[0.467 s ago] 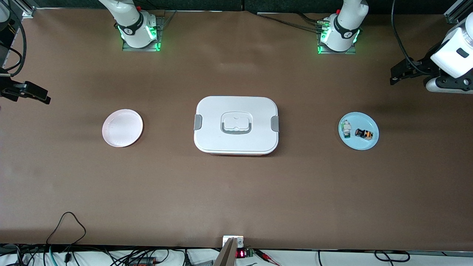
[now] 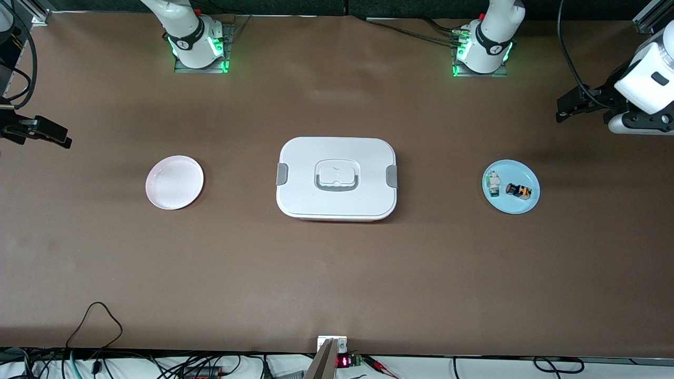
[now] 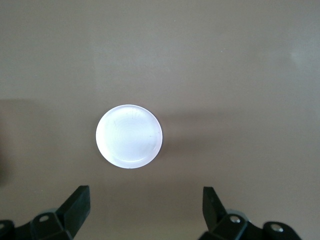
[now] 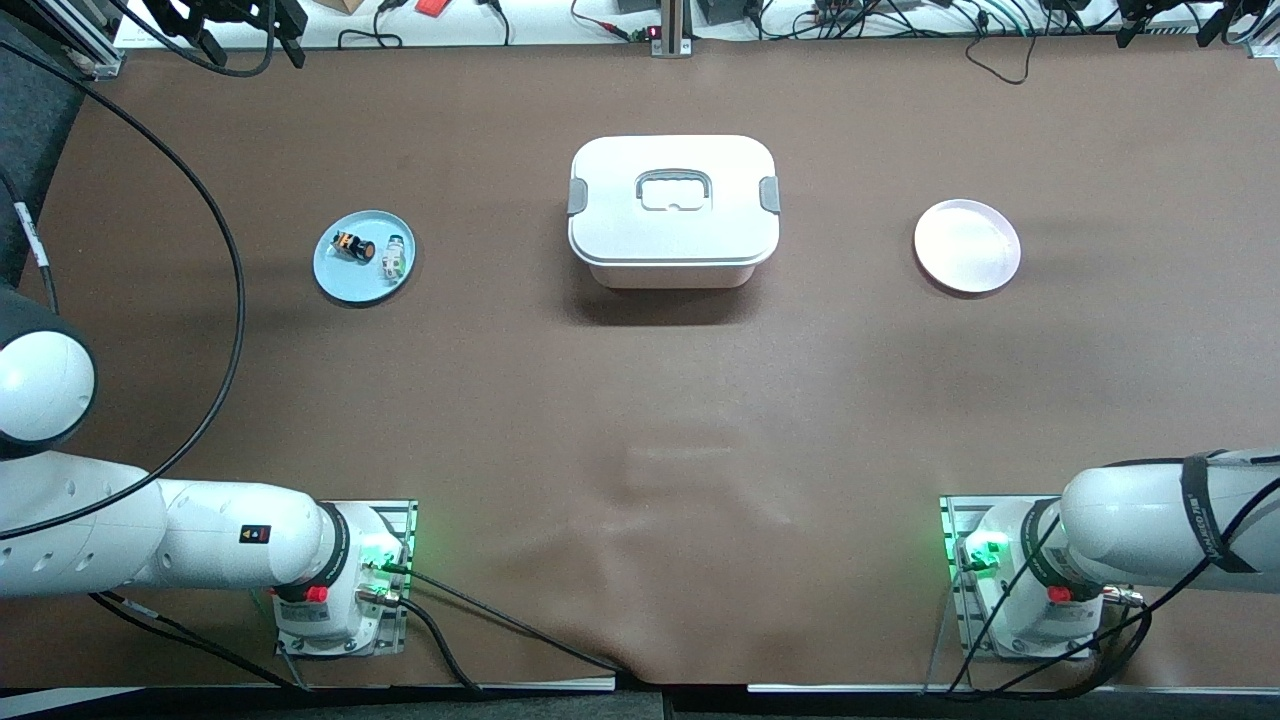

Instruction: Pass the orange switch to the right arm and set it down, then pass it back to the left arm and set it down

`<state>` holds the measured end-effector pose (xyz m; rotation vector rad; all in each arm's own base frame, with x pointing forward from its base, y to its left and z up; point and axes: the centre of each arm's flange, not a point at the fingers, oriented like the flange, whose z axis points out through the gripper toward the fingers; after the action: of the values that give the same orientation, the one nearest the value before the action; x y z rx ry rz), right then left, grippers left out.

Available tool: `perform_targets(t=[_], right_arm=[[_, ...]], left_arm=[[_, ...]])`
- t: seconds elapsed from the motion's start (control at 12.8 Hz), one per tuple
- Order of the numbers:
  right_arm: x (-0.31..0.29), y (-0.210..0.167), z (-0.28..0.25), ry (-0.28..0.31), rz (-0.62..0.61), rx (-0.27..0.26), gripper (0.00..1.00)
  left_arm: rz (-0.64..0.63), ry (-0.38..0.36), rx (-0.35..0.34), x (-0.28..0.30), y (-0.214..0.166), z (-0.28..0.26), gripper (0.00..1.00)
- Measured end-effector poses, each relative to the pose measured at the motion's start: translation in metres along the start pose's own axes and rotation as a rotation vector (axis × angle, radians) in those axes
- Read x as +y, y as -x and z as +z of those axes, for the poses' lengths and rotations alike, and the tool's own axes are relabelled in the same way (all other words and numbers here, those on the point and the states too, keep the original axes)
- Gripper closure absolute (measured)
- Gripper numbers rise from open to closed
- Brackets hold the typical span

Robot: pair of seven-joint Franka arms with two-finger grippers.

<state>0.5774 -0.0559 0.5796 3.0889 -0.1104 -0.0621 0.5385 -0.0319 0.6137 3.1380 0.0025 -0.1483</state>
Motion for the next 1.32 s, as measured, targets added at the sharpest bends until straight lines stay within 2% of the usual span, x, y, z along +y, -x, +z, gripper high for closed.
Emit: perform_targets(t=[0.16, 0.31, 0.62, 0.93, 1.17, 1.32], right_arm=[[0.000, 0.000, 0.000, 0.000, 0.000, 0.000, 0.00], [0.000, 0.000, 0.000, 0.000, 0.001, 0.000, 0.00], [0.001, 0.000, 0.000, 0.000, 0.001, 0.000, 0.00], [0.001, 0.000, 0.000, 0.000, 0.002, 0.000, 0.00], [0.002, 0.000, 0.000, 0.000, 0.003, 0.000, 0.00], [0.002, 0.000, 0.000, 0.000, 0.004, 0.000, 0.00]], left_arm=[[-0.014, 0.001, -0.023, -0.011, -0.004, 0.010, 0.00], [0.010, 0.005, -0.081, -0.025, -0.012, 0.035, 0.00], [0.009, 0.020, -0.230, -0.054, -0.031, 0.119, 0.00], [-0.003, 0.033, -0.330, -0.071, -0.058, 0.207, 0.00], [0.033, 0.007, -0.344, -0.068, -0.071, 0.273, 0.00], [0.082, -0.007, -0.322, -0.059, -0.074, 0.311, 0.00]])
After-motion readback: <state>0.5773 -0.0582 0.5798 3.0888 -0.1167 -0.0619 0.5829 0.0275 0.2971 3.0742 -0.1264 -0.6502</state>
